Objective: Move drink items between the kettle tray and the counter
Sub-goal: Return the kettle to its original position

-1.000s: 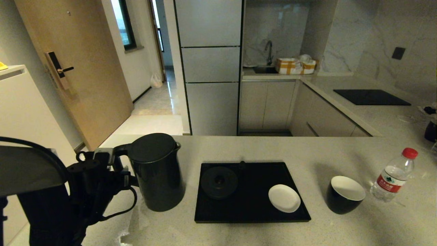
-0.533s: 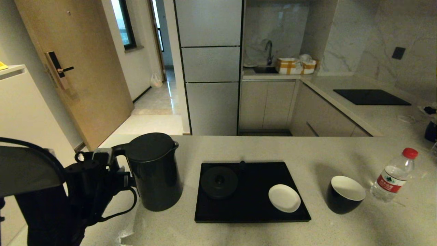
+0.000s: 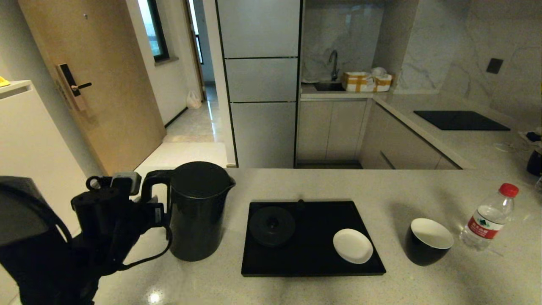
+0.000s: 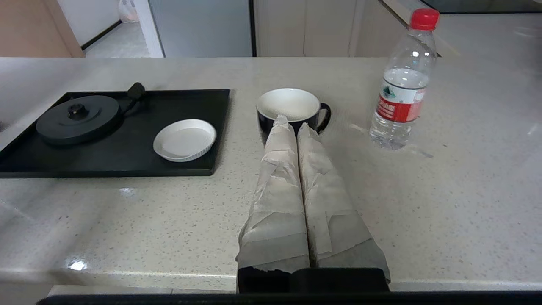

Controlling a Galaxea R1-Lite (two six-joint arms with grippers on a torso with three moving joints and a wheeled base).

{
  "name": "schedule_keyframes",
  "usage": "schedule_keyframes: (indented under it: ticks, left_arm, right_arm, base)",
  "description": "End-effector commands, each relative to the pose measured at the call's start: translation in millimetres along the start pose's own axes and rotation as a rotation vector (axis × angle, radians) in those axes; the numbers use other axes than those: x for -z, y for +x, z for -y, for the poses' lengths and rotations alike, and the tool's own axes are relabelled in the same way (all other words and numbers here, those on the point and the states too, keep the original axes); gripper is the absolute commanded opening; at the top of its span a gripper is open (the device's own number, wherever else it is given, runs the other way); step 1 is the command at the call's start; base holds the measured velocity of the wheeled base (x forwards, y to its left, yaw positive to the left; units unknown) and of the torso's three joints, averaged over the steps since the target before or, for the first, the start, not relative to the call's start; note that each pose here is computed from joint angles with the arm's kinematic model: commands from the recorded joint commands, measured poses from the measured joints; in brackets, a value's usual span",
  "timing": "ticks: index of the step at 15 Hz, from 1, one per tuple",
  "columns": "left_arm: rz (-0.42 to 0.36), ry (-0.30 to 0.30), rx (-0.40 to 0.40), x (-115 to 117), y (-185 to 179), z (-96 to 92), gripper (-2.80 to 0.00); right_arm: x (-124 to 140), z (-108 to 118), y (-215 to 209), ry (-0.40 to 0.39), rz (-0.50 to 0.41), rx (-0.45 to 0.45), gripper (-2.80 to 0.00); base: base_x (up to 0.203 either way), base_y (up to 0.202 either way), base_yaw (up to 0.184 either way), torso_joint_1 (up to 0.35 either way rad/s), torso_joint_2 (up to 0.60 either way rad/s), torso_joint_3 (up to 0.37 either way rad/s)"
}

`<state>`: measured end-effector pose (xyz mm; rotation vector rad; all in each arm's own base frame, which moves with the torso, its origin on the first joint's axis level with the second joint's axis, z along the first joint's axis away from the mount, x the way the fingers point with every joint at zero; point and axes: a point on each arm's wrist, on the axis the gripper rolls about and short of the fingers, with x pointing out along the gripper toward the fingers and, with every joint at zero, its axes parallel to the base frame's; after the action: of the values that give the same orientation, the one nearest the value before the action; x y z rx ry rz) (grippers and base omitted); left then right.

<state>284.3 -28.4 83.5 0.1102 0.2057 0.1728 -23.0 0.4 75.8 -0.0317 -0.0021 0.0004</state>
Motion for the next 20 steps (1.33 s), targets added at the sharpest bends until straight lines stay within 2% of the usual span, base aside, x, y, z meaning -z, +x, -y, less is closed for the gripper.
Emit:
schedule_keyframes:
  ticks: [1, 3, 5, 8, 9, 11, 15, 20]
  left_arm:
    - [0.064, -0.063, 0.026, -40, -14, 1.9, -2.80]
    - [0.057, -0.099, 0.049, -51, -17, 6.9, -2.80]
    - [0.055, -0.133, 0.118, -70, -21, 27.3, -2.80]
    - [0.069, -0.159, 0.151, -83, -17, 40.7, -2.80]
    - [0.053, -0.163, 0.184, -87, -19, 51.2, -2.80]
    - [0.032, -0.169, 0.215, -87, -19, 62.4, -2.80]
    - [-0.040, -0.117, 0.317, -61, -9, 115.3, -2.80]
    - [-0.067, -0.099, 0.343, -44, 19, 147.6, -2.80]
  right_arm:
    - [0, 0, 0, -0.001, 0.001, -0.001, -2.80]
    - [0, 0, 0, -0.001, -0.001, -0.001, -2.80]
    - [0, 0, 0, -0.001, -0.001, -0.001, -2.80]
    - [0, 0, 0, -0.001, -0.001, -0.001, -2.80]
    - [0, 0, 0, -0.001, -0.001, -0.001, -2.80]
    - [0, 0, 0, -0.001, -0.001, -0.001, -2.80]
    - [0, 0, 0, -0.001, -0.001, -0.001, -2.80]
    - [0, 0, 0, -0.001, -0.001, -0.001, -2.80]
  base:
    - [0.000, 0.000, 0.000, 0.000, 0.00, 0.000]
    - [0.000, 0.000, 0.000, 0.000, 0.00, 0.000]
    - [0.000, 0.000, 0.000, 0.000, 0.00, 0.000]
    - [0.000, 0.000, 0.000, 0.000, 0.00, 0.000]
    - [0.000, 0.000, 0.000, 0.000, 0.00, 0.000]
    - [0.000, 0.000, 0.000, 0.000, 0.00, 0.000]
    - [0.000, 0.000, 0.000, 0.000, 0.00, 0.000]
    - [0.000, 0.000, 0.000, 0.000, 0.00, 0.000]
